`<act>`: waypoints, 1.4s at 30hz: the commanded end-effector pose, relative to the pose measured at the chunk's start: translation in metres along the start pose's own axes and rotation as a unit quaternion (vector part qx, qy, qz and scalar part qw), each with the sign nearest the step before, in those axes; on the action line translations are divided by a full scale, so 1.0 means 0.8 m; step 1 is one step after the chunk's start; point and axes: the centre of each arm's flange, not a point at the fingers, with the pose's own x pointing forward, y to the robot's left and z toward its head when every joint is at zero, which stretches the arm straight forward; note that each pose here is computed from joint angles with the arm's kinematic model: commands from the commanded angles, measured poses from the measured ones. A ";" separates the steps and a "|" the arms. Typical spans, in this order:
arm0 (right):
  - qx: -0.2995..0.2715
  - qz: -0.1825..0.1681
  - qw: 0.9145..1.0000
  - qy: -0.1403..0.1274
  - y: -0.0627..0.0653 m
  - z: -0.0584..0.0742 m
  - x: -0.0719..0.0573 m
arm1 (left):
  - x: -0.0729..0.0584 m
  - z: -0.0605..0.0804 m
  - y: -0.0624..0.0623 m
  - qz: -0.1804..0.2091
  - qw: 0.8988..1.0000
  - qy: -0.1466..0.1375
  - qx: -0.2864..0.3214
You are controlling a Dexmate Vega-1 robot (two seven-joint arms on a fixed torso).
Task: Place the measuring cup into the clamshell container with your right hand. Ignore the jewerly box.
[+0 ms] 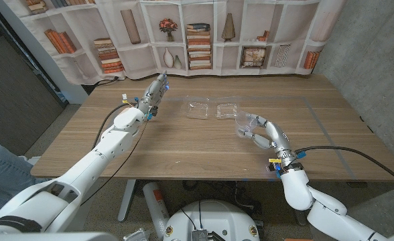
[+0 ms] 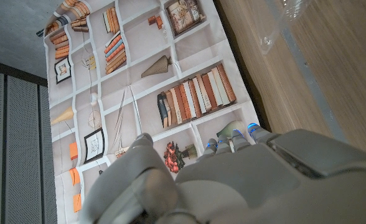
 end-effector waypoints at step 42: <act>0.040 0.031 0.998 -0.022 -0.051 0.012 0.038 | -0.007 0.004 -0.016 -0.004 1.000 -0.003 0.003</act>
